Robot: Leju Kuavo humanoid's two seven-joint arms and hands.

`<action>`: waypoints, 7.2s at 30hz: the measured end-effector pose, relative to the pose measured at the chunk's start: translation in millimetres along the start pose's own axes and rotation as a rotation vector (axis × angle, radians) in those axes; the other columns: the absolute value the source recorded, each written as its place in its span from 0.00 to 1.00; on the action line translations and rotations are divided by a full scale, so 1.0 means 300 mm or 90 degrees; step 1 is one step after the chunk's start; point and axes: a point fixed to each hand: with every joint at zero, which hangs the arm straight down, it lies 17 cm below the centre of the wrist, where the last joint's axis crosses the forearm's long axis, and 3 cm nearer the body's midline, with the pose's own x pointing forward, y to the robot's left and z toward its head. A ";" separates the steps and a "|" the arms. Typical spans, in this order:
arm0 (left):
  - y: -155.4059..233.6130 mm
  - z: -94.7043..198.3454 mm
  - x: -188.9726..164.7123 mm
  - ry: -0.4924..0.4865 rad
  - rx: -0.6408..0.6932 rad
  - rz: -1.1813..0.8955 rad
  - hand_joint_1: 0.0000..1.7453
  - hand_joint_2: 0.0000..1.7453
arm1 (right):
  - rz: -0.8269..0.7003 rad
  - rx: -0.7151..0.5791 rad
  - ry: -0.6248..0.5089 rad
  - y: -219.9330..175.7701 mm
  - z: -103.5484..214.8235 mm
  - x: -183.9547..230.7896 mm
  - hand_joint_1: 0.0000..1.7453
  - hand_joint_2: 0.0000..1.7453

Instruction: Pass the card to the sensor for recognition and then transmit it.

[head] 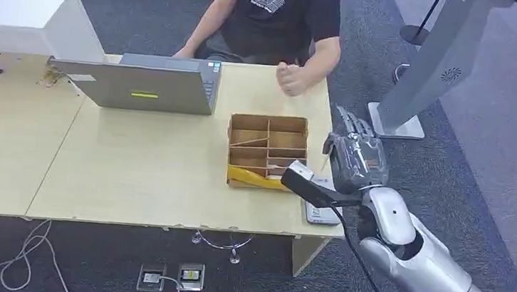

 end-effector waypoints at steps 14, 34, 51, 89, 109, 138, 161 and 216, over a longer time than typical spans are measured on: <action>-0.002 0.000 -0.011 0.010 -0.004 -0.006 0.00 0.00 | -0.002 0.090 0.065 0.206 0.055 -0.115 1.00 1.00; -0.003 0.001 -0.008 0.004 -0.004 -0.013 0.00 0.00 | -0.014 0.163 0.083 0.414 0.168 -0.145 1.00 1.00; -0.008 0.001 -0.011 0.007 -0.009 -0.004 0.00 0.00 | -0.034 0.168 0.104 0.427 0.143 -0.150 1.00 1.00; -0.016 0.003 -0.006 0.003 -0.012 0.009 0.00 0.00 | 0.111 -0.039 0.014 -0.260 -0.188 0.020 1.00 1.00; -0.029 0.005 -0.005 -0.001 -0.023 -0.015 0.00 0.00 | 0.063 -0.029 -0.023 -0.186 -0.179 0.170 1.00 1.00; -0.028 0.004 -0.019 0.000 -0.031 -0.032 0.00 0.00 | 0.126 0.003 -0.011 -0.099 -0.073 0.146 0.00 1.00; 0.007 -0.003 -0.027 0.014 0.000 0.010 0.00 0.00 | -0.002 0.091 -0.117 0.115 0.005 0.378 0.00 1.00; 0.003 -0.001 -0.059 0.046 -0.002 0.030 0.00 0.00 | 0.086 0.129 -0.043 0.353 -0.058 0.362 0.00 1.00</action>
